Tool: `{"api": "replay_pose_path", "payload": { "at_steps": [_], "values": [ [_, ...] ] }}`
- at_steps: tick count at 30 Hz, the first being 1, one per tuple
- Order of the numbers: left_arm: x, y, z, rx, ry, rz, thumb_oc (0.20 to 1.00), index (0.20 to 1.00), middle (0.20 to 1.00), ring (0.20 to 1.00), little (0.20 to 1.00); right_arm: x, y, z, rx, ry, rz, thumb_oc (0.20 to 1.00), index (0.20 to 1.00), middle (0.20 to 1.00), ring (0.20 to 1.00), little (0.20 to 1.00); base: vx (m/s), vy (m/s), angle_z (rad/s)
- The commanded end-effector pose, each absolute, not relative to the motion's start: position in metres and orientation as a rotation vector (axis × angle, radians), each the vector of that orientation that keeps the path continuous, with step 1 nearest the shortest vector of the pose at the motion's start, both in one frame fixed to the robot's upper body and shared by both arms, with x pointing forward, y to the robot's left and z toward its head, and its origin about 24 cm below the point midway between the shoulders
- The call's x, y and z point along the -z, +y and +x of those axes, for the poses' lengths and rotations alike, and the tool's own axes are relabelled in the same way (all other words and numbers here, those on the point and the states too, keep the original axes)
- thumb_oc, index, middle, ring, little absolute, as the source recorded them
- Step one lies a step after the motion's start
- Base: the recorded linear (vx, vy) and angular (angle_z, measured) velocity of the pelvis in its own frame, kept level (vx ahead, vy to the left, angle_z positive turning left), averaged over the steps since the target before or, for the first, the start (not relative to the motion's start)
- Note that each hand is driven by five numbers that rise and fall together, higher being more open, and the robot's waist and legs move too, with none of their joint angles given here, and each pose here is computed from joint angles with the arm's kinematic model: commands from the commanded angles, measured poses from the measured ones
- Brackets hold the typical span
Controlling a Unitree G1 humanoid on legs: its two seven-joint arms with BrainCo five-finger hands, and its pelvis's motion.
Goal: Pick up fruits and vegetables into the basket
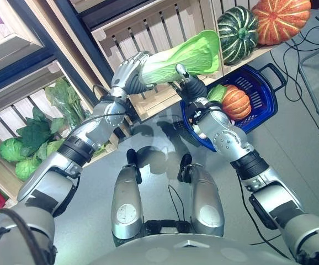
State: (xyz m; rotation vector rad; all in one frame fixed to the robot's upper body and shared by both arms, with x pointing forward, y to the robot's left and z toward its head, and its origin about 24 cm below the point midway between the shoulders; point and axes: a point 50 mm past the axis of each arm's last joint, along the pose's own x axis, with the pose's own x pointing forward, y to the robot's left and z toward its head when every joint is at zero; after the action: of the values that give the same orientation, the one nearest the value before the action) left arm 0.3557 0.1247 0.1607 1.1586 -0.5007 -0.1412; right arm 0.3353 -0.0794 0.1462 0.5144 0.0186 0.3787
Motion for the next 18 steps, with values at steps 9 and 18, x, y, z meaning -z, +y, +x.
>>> {"api": "replay_pose_path", "payload": {
  "at_steps": [9, 18],
  "values": [
    [-0.154, 0.063, 0.328, 0.368, -0.654, 1.406, 0.200, 0.200, 0.200, 0.200, 0.200, -0.221, -0.074, 0.349, -0.333, -0.313, 0.650, 0.200, 0.200, 0.200, 0.200, 0.200, -0.02, 0.020, 0.01],
    [-0.106, 0.078, 0.327, 0.440, -0.231, 1.047, 1.000, 1.000, 1.000, 1.000, 1.000, -0.243, -0.110, 0.353, -0.201, -0.514, 0.512, 0.200, 0.200, 0.200, 0.200, 0.200, -0.05, 0.002, -0.01]
  ]
}}
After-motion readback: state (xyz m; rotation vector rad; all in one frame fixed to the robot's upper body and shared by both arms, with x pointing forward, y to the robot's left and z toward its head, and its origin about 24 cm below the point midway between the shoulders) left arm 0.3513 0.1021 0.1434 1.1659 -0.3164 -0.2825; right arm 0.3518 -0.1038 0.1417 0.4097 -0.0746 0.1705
